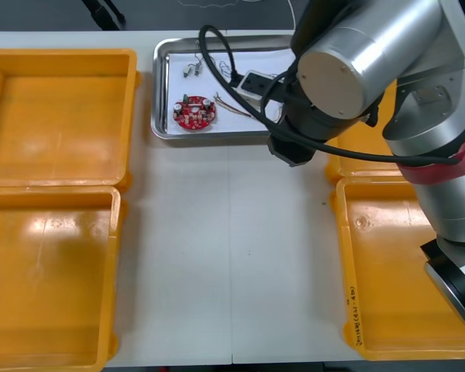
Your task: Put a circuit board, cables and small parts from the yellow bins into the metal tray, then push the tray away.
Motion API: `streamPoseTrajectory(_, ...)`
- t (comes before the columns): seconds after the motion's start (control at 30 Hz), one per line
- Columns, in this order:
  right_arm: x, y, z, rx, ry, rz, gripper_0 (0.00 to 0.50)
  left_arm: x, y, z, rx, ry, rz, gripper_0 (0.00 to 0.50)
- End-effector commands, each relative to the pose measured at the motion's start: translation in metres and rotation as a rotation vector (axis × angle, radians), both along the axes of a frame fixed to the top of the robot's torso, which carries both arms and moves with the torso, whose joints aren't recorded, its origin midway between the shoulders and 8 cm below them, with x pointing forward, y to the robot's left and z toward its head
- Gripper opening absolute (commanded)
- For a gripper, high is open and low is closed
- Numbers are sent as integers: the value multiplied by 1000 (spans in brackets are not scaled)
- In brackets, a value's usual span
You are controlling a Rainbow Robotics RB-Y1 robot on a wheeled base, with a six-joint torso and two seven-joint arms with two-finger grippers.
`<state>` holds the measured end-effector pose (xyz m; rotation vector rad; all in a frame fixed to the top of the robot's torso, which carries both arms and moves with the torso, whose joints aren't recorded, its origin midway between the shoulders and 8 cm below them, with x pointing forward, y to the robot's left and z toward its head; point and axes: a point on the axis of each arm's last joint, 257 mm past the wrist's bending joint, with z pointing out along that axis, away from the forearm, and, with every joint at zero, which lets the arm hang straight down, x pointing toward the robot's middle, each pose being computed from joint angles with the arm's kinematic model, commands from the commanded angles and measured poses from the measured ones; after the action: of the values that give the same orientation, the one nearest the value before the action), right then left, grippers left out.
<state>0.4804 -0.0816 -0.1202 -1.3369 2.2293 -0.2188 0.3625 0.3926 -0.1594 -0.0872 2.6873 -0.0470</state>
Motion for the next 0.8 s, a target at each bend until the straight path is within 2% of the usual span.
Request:
streamPoseTrajectory(0.03,-2,-34,12,93,-26,-131,500,-4,15,15,84,-19,-56,500)
streamPoseTrajectory(0.13,-7,-48,11,127,-23,-177,500,-4,15,15,84,-19,-56,500)
streamPoseTrajectory(0.37,-17,-83,14,267,25,-313,500,-4,15,15,84,-19,-56,500)
streamPoseTrajectory(0.5,-22,-106,17,299,6,-392,500,-4,15,15,84,-19,-56,500)
streamPoseTrajectory(0.67,-35,-135,9,320,5,-504,500,-4,15,15,84,-19,-56,500)
streamPoseTrajectory(0.8,-46,-153,-1,367,54,-607,500,-4,15,15,84,-19,-56,500)
